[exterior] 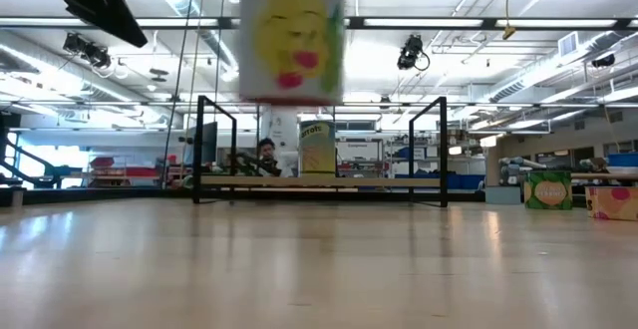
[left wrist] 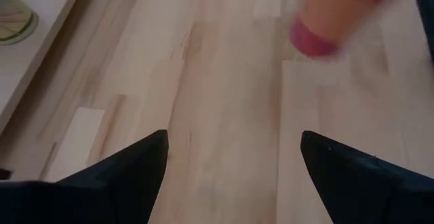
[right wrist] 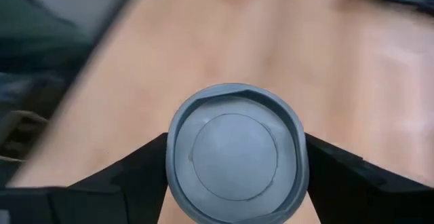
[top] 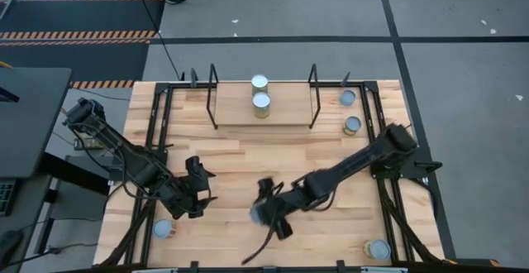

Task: Pick and place cans onto a shelf
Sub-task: Put the canned mixed fruits on the shelf

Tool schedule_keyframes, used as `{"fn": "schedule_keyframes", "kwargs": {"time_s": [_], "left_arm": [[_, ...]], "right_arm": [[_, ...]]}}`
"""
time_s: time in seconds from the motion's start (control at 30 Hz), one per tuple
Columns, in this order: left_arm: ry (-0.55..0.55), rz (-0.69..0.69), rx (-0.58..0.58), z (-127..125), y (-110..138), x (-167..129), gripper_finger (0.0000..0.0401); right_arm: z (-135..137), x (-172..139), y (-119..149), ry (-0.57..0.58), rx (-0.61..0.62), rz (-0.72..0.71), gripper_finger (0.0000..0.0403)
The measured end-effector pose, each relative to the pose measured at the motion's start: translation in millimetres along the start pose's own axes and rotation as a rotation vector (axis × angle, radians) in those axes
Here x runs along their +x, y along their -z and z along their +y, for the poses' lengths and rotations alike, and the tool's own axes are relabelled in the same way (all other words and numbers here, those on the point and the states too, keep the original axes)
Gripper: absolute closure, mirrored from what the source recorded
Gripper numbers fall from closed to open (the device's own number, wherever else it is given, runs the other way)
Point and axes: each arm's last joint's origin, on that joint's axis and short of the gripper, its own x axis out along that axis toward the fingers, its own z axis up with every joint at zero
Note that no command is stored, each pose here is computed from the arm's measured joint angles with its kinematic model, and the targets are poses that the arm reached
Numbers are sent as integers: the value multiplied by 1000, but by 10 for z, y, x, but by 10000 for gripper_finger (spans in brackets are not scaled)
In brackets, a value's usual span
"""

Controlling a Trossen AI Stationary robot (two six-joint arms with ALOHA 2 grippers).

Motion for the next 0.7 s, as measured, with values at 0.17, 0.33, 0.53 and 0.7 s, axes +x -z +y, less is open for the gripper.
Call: {"fn": "schedule_keyframes", "kwargs": {"time_s": [0.17, 0.33, 0.53, 0.7], "left_arm": [[-45, -8, 20, 47, -18, 25, 60], [-69, -11, 44, 87, -47, 61, 60], [-65, -35, 79, 113, -113, 98, 60], [-102, -38, 93, 131, -102, 93, 60]], "right_arm": [[-510, -586, 32, 332, 110, 69, 106], [-1167, -999, 159, 613, 202, 131, 107], [-2073, -1176, 394, 776, 321, 178, 107], [-2655, -1179, 677, 790, 462, 170, 108]]}}
